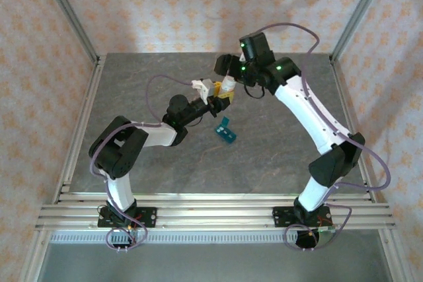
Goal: Sort the pills into containers
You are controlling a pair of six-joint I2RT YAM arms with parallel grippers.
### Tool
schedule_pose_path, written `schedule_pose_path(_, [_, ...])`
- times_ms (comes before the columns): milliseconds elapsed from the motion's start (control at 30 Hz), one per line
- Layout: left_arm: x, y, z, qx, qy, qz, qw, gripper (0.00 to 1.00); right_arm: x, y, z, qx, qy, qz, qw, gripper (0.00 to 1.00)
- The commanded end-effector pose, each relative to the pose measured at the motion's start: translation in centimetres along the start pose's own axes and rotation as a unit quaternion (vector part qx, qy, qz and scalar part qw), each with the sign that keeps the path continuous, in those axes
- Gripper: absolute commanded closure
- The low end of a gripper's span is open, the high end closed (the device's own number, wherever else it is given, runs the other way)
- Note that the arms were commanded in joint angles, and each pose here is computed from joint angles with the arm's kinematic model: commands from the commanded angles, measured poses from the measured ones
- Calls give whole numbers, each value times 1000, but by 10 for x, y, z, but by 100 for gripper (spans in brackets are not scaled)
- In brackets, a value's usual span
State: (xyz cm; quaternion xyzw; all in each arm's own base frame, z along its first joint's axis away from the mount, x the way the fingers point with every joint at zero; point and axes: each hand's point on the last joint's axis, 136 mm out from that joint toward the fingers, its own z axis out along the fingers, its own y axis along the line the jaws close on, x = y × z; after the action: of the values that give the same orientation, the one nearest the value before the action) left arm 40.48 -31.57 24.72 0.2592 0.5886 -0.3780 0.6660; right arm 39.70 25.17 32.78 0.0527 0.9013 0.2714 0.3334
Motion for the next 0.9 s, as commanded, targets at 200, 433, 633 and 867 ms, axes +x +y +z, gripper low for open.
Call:
schedule_pose_path(200, [-36,14,5,16,-48,32,998,100,-52,-6,-38,-26,-27,-42,998,17])
schedule_pose_path(433, [-64,37,12,16,-77,41,996,100,-73,-10,-43,-68,-18,-77,995,18])
schedule_pose_path(633, [-72,49,23,35,-86,42,995,100,-68,-2,-38,-108,6,-129,986,19])
schedule_pose_path(867, [-76,53,25,43,-90,48,994,100,-59,4,-34,-133,28,-157,978,20])
